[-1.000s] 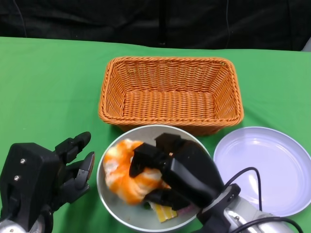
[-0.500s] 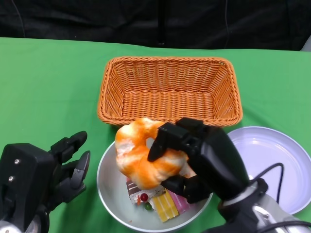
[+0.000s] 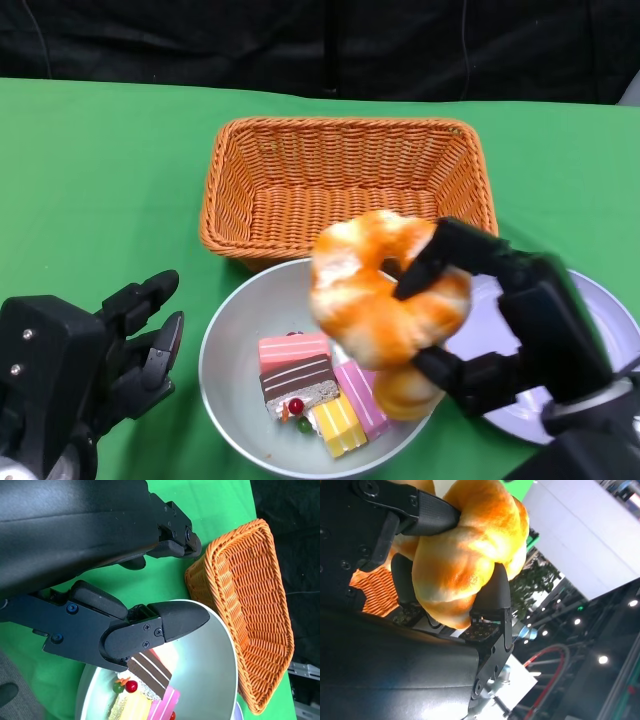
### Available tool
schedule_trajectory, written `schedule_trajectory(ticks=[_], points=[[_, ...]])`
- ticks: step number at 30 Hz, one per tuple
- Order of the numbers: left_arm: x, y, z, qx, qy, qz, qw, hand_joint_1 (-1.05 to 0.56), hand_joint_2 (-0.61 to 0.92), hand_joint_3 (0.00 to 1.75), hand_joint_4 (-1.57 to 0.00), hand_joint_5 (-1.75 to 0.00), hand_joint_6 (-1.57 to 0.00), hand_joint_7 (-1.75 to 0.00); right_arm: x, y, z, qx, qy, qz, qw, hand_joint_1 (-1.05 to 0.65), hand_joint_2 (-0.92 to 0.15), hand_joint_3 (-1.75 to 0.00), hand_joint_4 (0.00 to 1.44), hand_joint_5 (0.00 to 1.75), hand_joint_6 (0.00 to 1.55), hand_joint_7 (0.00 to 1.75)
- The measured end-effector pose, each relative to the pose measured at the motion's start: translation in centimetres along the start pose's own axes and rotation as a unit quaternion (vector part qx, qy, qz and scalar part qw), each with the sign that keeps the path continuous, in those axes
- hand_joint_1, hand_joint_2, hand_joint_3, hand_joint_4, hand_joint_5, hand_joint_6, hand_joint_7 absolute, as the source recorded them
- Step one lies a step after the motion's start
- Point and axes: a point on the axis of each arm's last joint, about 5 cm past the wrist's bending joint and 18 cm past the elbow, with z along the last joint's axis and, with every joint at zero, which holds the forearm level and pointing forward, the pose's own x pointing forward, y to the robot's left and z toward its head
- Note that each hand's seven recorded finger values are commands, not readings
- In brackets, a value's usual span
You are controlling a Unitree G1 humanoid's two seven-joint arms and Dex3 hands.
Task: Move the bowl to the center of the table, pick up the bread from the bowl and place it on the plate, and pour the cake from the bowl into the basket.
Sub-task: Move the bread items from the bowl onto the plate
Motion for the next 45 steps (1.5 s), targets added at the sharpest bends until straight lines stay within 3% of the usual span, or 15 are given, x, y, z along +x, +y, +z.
schedule_trajectory(ticks=[7, 15, 18, 22, 25, 30, 45], points=[[-0.1, 0.0, 0.1, -0.002, -0.003, -0.004, 1.000, -0.77, 0.92, 0.73, 0.00, -0.68, -0.26, -0.03, -1.2, -2.1, -0.6, 0.010, 0.032, -0.032, 0.999, -0.07, -0.21, -1.64, 0.96, 1.74, 0.83, 1.50], [-0.1, 0.0, 0.2, -0.006, -0.003, -0.007, 1.000, -0.77, 0.92, 0.73, 0.00, -0.68, -0.26, -0.03, -1.6, -3.3, -1.0, 0.005, 0.043, -0.054, 0.998, -0.07, -0.22, -1.63, 0.96, 1.74, 0.83, 1.49], [-0.1, 0.0, 0.2, -0.006, -0.003, -0.007, 1.000, -0.77, 0.92, 0.73, 0.00, -0.66, -0.26, -0.02, -1.6, -3.3, -1.1, 0.000, 0.040, -0.056, 0.998, -0.08, -0.20, -1.67, 0.97, 1.74, 0.83, 1.51], [-0.2, 0.2, 0.2, -0.007, -0.001, -0.008, 1.000, -0.77, 0.92, 0.73, 0.00, -0.65, -0.25, -0.02, -2.2, -3.6, -2.4, -0.028, 0.069, -0.068, 0.995, -0.08, -0.19, -1.69, 0.97, 1.75, 0.83, 1.54], [-0.3, 0.3, 0.0, -0.007, 0.004, -0.008, 1.000, -0.77, 0.92, 0.73, 0.00, -0.64, -0.25, -0.02, -2.3, -3.6, -2.7, -0.040, 0.068, -0.070, 0.994, -0.08, -0.18, -1.70, 0.97, 1.75, 0.82, 1.56], [-0.4, 0.4, 0.0, -0.007, 0.003, -0.007, 1.000, -0.76, 0.92, 0.72, 0.00, -0.65, -0.25, -0.02, -2.7, -3.8, -4.2, -0.120, 0.088, -0.059, 0.987, -0.10, -0.14, -1.71, 0.98, 1.75, 0.82, 1.59], [-0.4, 0.6, 0.1, -0.009, 0.002, -0.005, 1.000, -0.77, 0.92, 0.72, 0.00, -0.65, -0.25, -0.02, -2.8, -3.5, -4.4, -0.134, 0.103, -0.055, 0.984, -0.14, -0.14, -1.70, 0.97, 1.75, 0.80, 1.63]])
